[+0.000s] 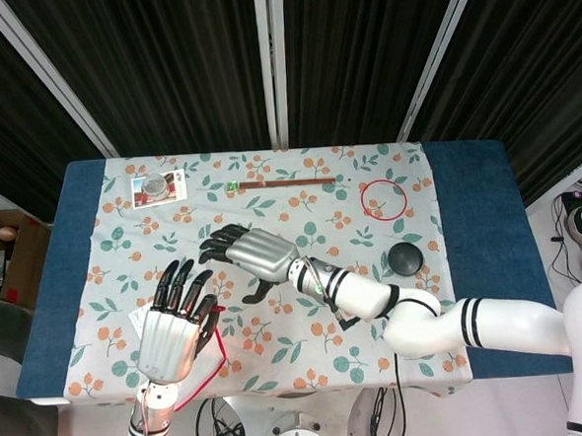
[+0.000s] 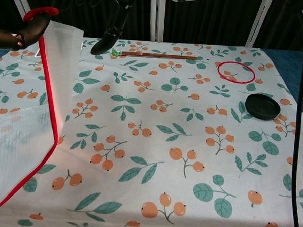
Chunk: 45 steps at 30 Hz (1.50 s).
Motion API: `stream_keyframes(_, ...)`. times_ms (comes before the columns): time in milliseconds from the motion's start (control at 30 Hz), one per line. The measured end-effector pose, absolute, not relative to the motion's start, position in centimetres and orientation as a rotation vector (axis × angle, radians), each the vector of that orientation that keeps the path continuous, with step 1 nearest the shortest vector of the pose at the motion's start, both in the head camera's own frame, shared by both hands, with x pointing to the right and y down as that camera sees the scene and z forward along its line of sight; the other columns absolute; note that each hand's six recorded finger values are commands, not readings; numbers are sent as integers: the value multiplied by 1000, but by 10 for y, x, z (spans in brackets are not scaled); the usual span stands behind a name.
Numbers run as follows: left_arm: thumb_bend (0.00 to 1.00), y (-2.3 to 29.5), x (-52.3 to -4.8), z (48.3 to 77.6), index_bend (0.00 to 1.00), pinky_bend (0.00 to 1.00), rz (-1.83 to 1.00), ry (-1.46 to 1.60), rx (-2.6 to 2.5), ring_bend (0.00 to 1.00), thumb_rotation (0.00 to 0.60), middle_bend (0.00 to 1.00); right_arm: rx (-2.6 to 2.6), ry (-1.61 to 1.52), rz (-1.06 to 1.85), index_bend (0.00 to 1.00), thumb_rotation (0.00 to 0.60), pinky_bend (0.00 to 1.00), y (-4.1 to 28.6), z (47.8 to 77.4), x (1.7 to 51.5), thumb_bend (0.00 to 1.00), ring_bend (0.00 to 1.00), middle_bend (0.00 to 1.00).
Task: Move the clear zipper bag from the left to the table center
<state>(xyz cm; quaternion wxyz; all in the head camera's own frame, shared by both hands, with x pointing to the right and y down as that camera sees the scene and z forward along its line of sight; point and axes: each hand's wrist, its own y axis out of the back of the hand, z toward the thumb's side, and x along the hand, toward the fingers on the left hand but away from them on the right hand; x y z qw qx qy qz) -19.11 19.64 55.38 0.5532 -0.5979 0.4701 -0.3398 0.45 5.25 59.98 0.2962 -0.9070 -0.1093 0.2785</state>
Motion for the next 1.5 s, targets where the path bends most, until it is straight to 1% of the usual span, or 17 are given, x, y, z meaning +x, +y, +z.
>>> stream_keyframes(133, 422, 195, -193, 554, 747, 158, -810, 1123, -1417, 131, 600, 279, -2449, -279, 729, 206, 600, 0, 58, 603, -1, 97, 0, 105)
stream_keyframes(233, 422, 195, -195, 555, 747, 159, -821, 1133, -1419, 131, 600, 279, -2476, -271, 723, 271, 600, 0, 62, 605, -4, 148, 0, 131)
stream_keyframes(400, 422, 193, -199, 558, 747, 158, -851, 1157, -1425, 131, 600, 279, -2527, -277, 713, 413, 600, 0, 65, 606, -7, 172, 22, 186)
stream_keyframes(500, 424, 192, -204, 560, 747, 158, -874, 1178, -1429, 132, 600, 279, -2543, -285, 705, 464, 600, 0, 64, 606, -7, 189, 45, 210)
stream_keyframes(700, 427, 192, -209, 562, 747, 158, -900, 1192, -1448, 136, 600, 283, -2547, -314, 705, 526, 600, 11, 60, 609, -6, 237, 76, 248)
stream_keyframes(800, 428, 192, -210, 562, 747, 158, -905, 1200, -1457, 144, 600, 288, -2553, -328, 705, 554, 600, 21, 59, 611, -7, 281, 90, 264)
stream_keyframes(933, 429, 193, -212, 563, 747, 158, -911, 1209, -1470, 161, 600, 303, -2565, -365, 692, 672, 600, 68, 59, 613, -10, 325, 141, 318)
stream_keyframes(1033, 431, 193, -213, 564, 747, 160, -917, 1214, -1475, 193, 600, 336, -2567, -408, 679, 776, 600, 118, 57, 614, -13, 327, 184, 362)
stream_keyframes(1167, 440, 192, -214, 563, 747, 163, -916, 1228, -1476, 287, 600, 433, -2570, -482, 670, 868, 600, 139, 53, 615, -14, 345, 216, 413)
stream_keyframes(1300, 446, 190, -214, 563, 752, 169, -917, 1235, -1483, 403, 600, 534, -2573, -553, 671, 896, 600, 143, 48, 614, -13, 355, 225, 426)
stream_keyframes(1400, 445, 188, -214, 564, 755, 173, -918, 1239, -1492, 456, 600, 595, -2577, -593, 674, 903, 600, 150, 44, 612, -11, 358, 226, 427)
stream_keyframes(1500, 443, 186, -213, 564, 756, 177, -918, 1243, -1501, 498, 600, 635, -2572, -638, 673, 913, 600, 153, 39, 608, -7, 362, 227, 429)
